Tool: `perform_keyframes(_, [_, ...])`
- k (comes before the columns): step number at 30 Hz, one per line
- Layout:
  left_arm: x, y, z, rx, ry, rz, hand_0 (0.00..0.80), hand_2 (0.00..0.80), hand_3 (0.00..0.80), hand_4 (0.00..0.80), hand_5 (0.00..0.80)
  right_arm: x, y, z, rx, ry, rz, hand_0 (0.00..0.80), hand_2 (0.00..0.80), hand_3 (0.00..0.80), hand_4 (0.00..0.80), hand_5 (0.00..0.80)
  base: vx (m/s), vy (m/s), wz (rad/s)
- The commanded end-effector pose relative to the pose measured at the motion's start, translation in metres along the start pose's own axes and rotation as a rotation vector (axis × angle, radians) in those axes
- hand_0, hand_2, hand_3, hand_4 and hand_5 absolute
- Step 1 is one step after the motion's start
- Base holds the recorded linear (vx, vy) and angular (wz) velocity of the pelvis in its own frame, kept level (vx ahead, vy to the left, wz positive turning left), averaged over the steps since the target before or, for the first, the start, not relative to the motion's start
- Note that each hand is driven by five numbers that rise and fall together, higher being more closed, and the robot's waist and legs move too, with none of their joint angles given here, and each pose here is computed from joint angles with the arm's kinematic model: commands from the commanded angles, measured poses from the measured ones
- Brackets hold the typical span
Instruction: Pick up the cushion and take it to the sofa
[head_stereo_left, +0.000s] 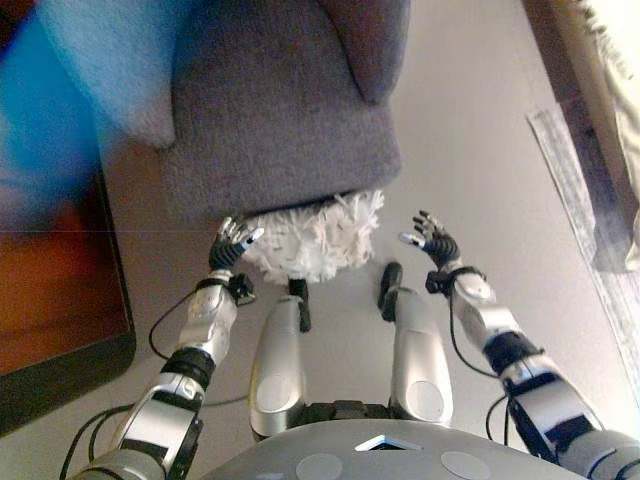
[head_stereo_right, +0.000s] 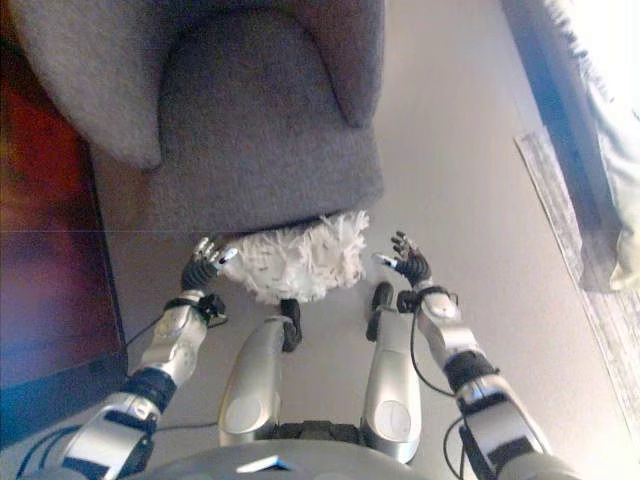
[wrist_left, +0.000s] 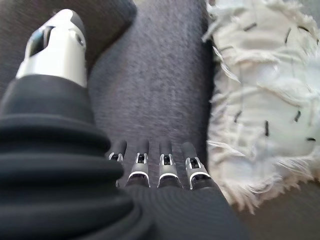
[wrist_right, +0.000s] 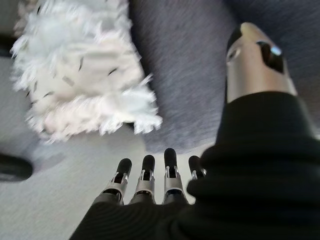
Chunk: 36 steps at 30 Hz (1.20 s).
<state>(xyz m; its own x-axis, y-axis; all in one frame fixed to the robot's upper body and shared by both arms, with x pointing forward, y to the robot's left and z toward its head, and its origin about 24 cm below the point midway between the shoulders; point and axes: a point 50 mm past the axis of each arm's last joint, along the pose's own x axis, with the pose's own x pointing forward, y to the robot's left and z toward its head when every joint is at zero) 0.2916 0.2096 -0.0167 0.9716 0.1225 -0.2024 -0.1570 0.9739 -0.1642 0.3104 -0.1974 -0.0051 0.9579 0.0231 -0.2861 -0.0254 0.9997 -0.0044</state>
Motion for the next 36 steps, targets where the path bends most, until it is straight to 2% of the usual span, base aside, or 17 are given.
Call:
perform_keyframes(1, [0.004,-0.006,0.005,0.05,-0.031,0.004,0.0,0.0,0.0,0.0,0.0,0.01,0.009,0.021,-0.041,-0.059,0.0,0.0,0.0,0.0,0.0,0.0,-0.042,0.032,0.14])
perform_keyframes(10, [0.03,-0.016,0.045,0.023,-0.124,0.038,0.0,0.0,0.0,0.0,0.0,0.029,-0.008,0.075,-0.133,-0.149,-0.022,0.0,0.0,0.0,0.0,0.0,-0.019,0.024,0.11])
perform_keyframes(15, [0.035,-0.005,0.06,0.016,-0.155,0.07,0.0,0.0,0.0,0.0,0.0,0.032,-0.019,0.098,-0.159,-0.213,-0.04,0.0,0.0,0.0,0.0,0.0,-0.002,-0.011,0.1])
perform_keyframes(20, [0.036,0.009,0.058,-0.002,-0.112,0.118,0.0,0.0,0.0,0.0,0.0,0.034,-0.022,0.128,-0.143,-0.263,-0.013,0.0,0.0,0.0,0.0,0.0,0.011,-0.006,0.12])
perform_keyframes(27, [0.038,0.043,0.063,-0.07,-0.067,0.235,0.0,0.0,0.0,0.0,0.0,0.034,-0.016,0.148,-0.155,-0.3,0.063,0.0,0.0,0.0,0.0,0.0,0.027,0.0,0.09])
perform_keyframes(33, [0.039,0.074,0.077,-0.205,-0.041,0.414,0.0,0.0,0.0,0.0,0.0,0.036,-0.015,0.154,-0.158,-0.287,0.076,0.0,0.0,0.0,0.0,0.0,0.036,-0.018,0.11])
perform_keyframes(36, [0.036,0.088,0.088,-0.28,-0.094,0.564,0.0,0.0,0.0,0.0,0.0,0.038,-0.01,0.153,-0.128,-0.276,0.084,0.0,0.0,0.0,0.0,0.0,0.042,-0.038,0.09])
